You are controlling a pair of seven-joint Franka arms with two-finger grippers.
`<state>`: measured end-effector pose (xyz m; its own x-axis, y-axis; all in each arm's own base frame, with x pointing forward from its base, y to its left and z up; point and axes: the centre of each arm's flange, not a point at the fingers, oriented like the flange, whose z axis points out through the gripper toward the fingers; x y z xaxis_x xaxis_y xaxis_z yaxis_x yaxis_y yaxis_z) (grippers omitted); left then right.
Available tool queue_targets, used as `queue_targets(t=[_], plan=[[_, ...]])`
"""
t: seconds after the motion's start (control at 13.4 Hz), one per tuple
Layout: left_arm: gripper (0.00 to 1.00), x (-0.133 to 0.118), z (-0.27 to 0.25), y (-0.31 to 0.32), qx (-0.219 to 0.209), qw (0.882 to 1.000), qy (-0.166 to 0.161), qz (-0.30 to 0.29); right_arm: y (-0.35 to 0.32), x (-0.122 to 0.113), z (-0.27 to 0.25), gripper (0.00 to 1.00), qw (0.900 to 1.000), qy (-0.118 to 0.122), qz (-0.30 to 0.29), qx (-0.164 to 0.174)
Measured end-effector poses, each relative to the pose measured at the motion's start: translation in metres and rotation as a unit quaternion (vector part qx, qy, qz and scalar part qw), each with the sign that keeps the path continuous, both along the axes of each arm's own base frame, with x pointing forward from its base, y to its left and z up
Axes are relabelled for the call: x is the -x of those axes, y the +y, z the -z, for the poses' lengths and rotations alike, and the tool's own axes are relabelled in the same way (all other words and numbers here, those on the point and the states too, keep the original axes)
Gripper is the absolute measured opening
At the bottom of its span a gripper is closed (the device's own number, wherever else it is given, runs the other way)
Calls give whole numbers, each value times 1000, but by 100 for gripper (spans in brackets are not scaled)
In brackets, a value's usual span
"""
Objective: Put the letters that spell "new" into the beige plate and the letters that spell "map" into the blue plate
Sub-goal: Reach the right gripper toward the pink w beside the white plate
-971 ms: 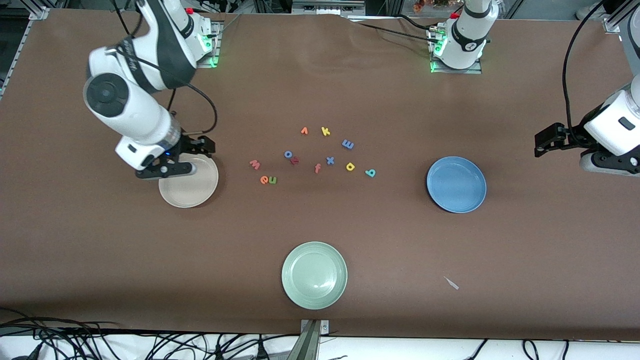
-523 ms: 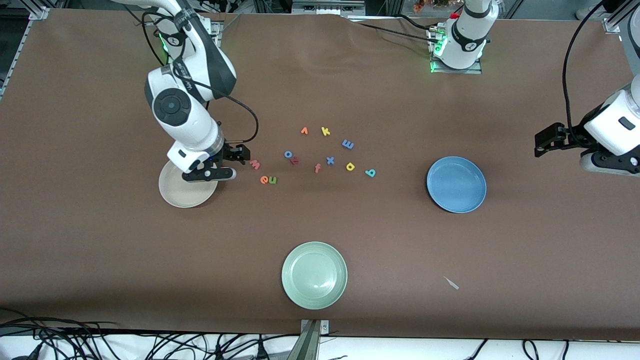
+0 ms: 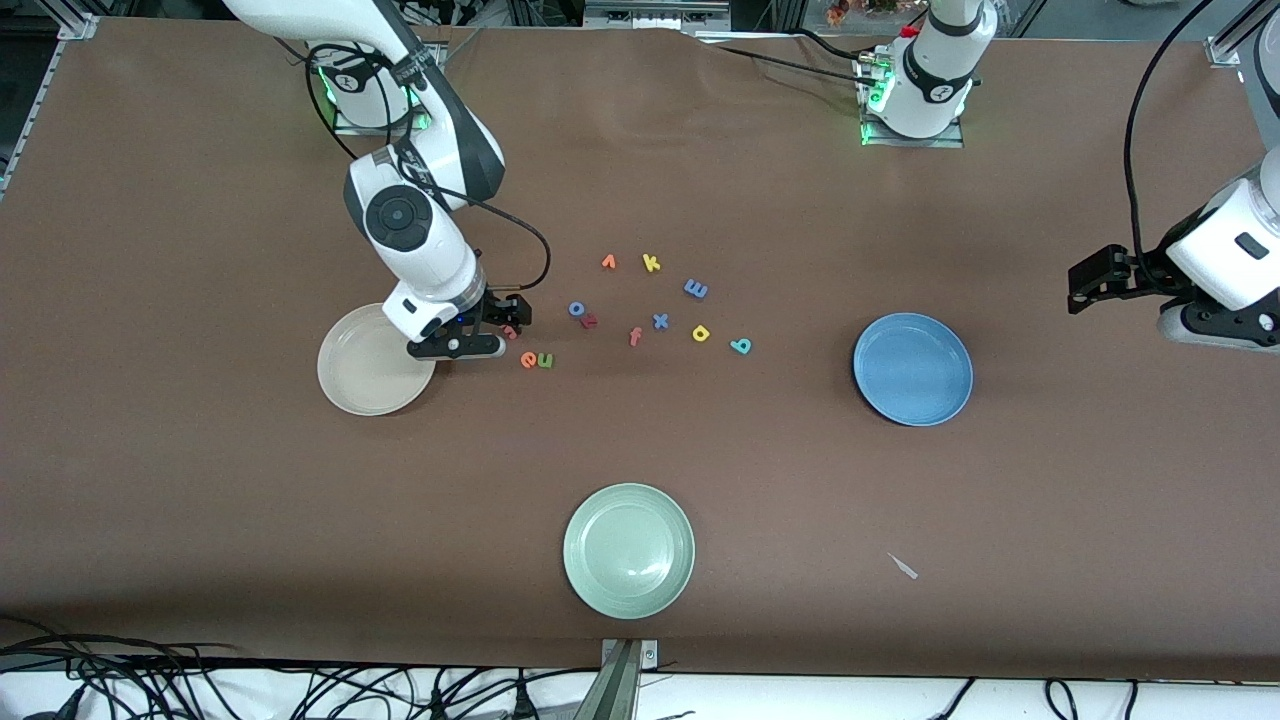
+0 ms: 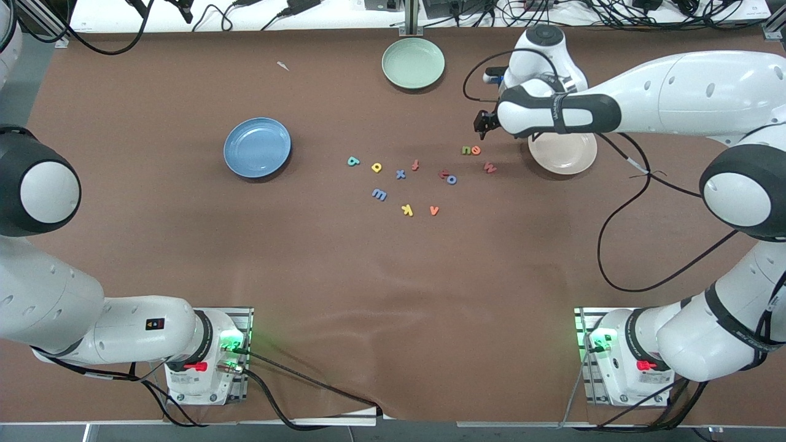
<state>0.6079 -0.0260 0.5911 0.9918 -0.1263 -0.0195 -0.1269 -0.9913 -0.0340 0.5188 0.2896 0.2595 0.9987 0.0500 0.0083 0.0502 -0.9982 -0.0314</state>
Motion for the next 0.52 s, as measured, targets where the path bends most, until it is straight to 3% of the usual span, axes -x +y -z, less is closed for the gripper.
queue_targets(t=[0.3, 0.52], plan=[[100, 3, 5, -41, 2, 999, 6, 35, -3, 10, 31, 100, 1000, -12, 1, -8], [100, -4, 39, -67, 3, 998, 36, 50, -4, 18, 50, 99, 1000, -18, -1, -12]])
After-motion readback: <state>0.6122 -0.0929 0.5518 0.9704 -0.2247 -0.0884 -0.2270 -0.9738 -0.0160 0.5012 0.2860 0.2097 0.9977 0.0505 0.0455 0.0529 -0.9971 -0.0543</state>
